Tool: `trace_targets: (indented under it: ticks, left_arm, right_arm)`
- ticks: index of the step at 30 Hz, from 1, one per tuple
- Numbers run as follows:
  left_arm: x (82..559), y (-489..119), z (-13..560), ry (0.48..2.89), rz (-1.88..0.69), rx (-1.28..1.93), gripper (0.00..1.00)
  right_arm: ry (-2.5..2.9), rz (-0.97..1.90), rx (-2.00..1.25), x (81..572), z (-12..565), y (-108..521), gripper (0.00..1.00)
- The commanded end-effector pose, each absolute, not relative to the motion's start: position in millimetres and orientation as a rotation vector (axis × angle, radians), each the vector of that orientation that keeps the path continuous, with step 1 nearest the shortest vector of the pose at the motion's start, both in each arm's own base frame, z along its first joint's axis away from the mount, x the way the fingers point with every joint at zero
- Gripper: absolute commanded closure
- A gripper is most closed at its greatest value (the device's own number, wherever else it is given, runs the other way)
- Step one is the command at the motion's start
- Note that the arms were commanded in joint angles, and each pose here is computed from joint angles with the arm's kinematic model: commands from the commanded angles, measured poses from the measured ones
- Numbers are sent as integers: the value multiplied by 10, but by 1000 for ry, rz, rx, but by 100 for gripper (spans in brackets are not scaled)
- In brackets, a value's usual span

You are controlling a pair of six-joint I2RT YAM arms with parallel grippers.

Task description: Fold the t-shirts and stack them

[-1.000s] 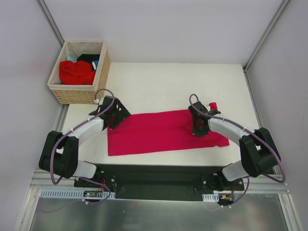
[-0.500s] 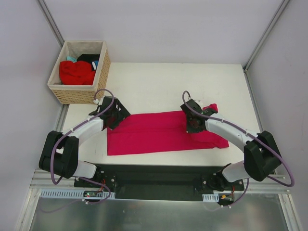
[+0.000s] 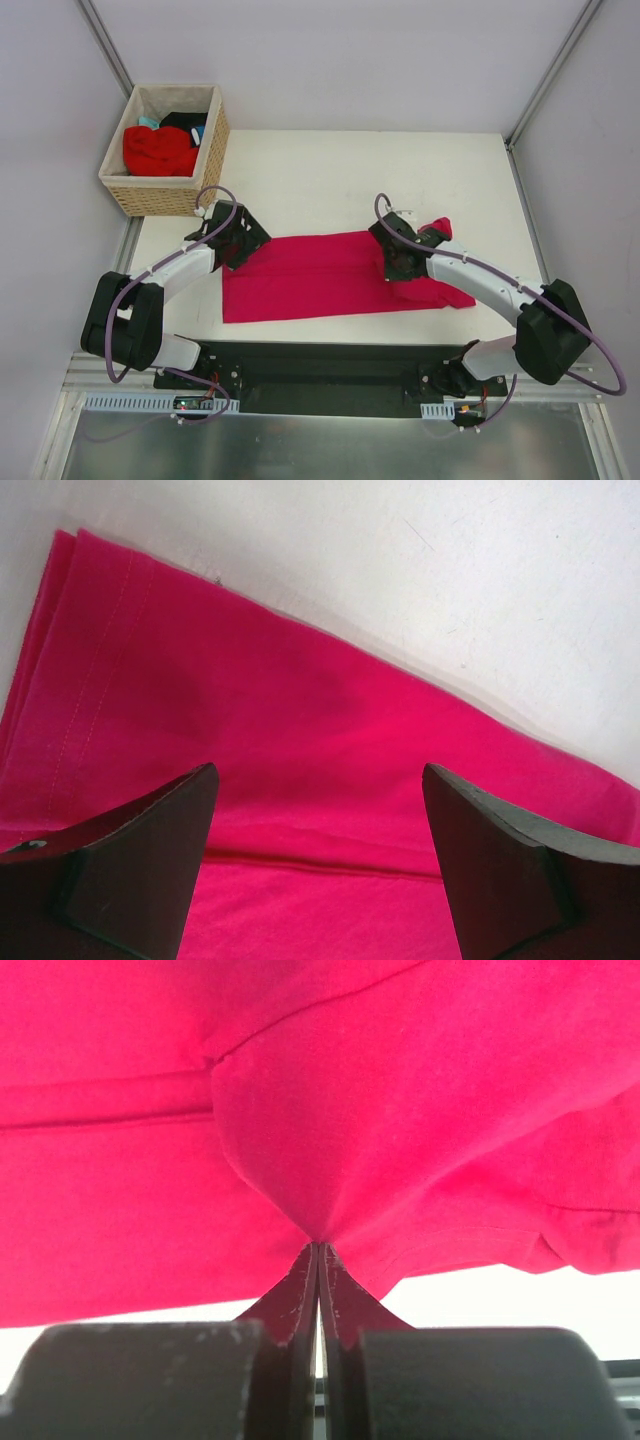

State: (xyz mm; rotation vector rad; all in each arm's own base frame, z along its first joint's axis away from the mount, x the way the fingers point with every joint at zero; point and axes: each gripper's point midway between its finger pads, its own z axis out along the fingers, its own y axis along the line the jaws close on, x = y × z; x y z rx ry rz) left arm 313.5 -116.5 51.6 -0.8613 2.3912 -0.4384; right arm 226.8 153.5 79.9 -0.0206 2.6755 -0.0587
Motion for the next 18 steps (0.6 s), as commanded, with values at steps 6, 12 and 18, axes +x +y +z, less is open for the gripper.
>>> trace_targets:
  ticks: [6, 12, 18]
  left_arm:
    - [3170, -1187, 585, 2376, -479, -873, 17]
    - [3176, -1194, 603, 2373, -485, -866, 17]
    - [3159, -1200, 567, 2388, -482, -864, 17]
  right_arm:
    - [2614, -37, -24, 2239, 1120, 1610, 99]
    - [2634, -67, -31, 2220, 982, 1613, 99]
    - [2675, -136, -42, 2182, 729, 1575, 99]
